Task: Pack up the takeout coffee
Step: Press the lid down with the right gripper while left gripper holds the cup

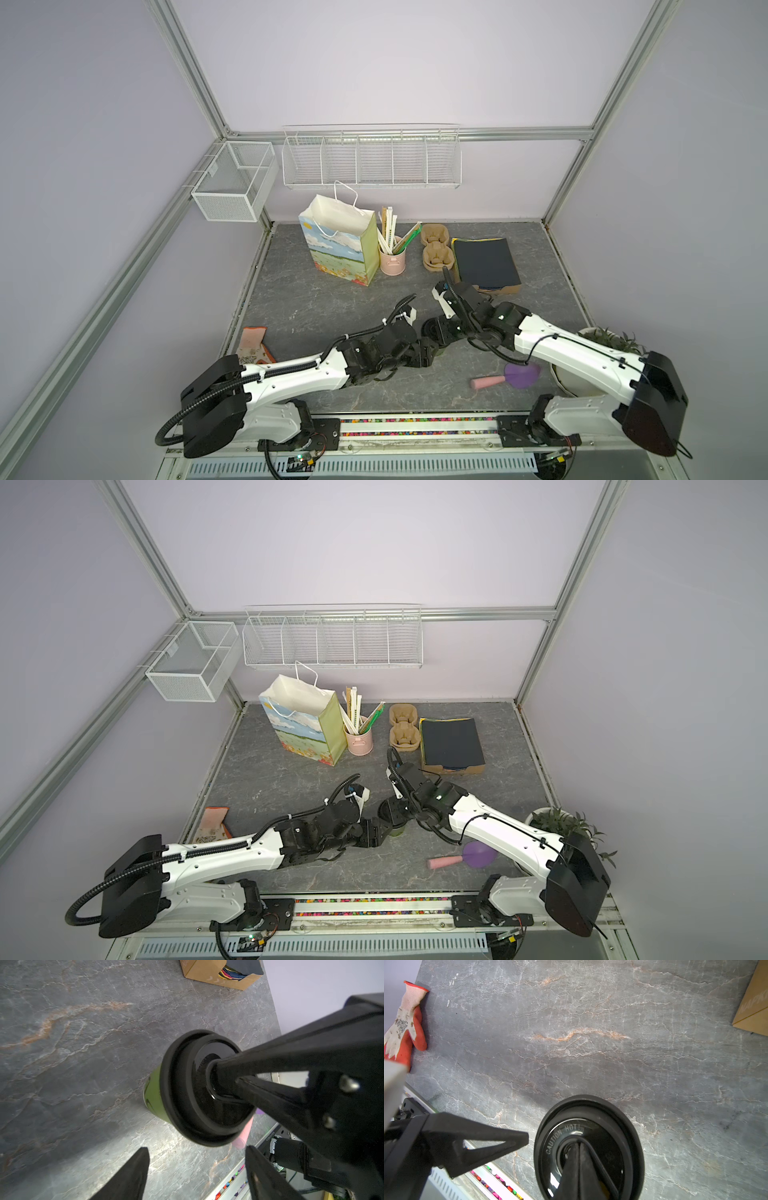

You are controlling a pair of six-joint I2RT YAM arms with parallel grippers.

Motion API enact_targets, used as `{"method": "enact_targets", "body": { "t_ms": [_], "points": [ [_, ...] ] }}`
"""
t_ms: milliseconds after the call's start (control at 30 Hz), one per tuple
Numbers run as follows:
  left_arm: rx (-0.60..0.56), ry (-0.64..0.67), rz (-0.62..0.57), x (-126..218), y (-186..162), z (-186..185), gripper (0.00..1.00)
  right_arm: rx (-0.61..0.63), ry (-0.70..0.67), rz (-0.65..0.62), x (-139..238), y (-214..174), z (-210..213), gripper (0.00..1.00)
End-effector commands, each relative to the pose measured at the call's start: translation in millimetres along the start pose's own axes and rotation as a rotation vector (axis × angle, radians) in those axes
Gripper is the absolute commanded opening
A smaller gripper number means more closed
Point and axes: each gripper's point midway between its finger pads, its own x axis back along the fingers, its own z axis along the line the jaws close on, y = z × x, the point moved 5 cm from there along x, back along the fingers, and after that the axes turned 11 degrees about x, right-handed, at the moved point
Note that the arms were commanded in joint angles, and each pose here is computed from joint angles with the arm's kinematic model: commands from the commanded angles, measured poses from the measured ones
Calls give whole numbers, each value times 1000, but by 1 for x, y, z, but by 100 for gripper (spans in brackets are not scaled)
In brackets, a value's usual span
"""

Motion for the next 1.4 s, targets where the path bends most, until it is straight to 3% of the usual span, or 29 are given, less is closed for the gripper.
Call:
{"method": "enact_targets", "body": {
  "t_ms": [0,500,1067,1367],
  "points": [
    [29,-1,-18,-3,5,2,73,-16,-52,75,-8,-22,-9,6],
    [39,-17,46,-8,-2,1,69,-21,-84,83,-11,-26,-11,6],
    [59,61,3,-9,8,23,67,-8,-109,89,-13,-32,-7,6],
    [83,78,65,-21,-9,41,62,-7,-117,99,-15,-38,-1,6]
  ]
}}
